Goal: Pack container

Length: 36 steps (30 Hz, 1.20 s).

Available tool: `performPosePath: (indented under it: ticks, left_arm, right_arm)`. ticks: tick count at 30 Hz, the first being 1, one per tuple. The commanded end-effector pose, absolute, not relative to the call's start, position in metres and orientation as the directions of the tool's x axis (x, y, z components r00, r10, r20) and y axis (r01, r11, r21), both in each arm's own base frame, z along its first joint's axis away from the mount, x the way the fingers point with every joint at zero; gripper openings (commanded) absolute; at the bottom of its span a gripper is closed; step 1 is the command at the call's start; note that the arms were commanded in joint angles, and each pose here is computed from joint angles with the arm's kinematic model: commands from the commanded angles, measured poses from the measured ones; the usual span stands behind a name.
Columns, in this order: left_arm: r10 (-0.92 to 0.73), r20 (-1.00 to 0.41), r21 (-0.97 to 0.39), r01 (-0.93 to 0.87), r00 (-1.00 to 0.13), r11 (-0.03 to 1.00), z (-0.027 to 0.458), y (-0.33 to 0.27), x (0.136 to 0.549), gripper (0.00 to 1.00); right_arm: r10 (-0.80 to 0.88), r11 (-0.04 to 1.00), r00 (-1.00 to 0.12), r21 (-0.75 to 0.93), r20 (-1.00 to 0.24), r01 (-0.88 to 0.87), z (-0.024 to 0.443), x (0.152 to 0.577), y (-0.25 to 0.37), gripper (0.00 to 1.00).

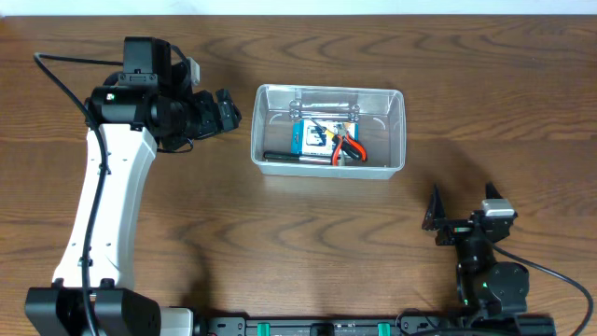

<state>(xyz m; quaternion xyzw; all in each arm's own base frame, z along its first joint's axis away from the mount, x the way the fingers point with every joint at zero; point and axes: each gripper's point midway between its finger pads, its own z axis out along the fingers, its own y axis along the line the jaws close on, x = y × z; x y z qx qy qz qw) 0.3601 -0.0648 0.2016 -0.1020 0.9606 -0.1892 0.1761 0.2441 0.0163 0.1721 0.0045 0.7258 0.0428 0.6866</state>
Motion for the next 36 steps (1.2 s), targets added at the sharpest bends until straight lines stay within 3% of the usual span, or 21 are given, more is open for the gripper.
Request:
performPosePath:
  ticks: [1, 11, 36]
  left_arm:
    - [-0.261, -0.307, -0.393, -0.128, -0.915, 0.911, 0.2034, -0.0640, 0.3592, 0.98]
    - [-0.261, -0.306, -0.393, -0.128, -0.916, 0.911, 0.2033, -0.0640, 0.3591, 0.98]
    - [-0.261, -0.307, -0.393, -0.128, -0.915, 0.911, 0.2034, -0.0640, 0.3592, 0.98]
  right_arm:
    - [0.039, 0.997, -0.050, 0.042, -0.998, -0.063, 0.1650, 0.2456, 0.0174, 0.99]
    - [-0.045, 0.997, -0.062, -0.041, -0.997, -0.064, 0.1591, 0.2458, 0.0168, 0.99]
    - [-0.045, 0.997, -0.068, -0.040, -0.997, -0.065, 0.1576, 0.2457, 0.0170, 0.99]
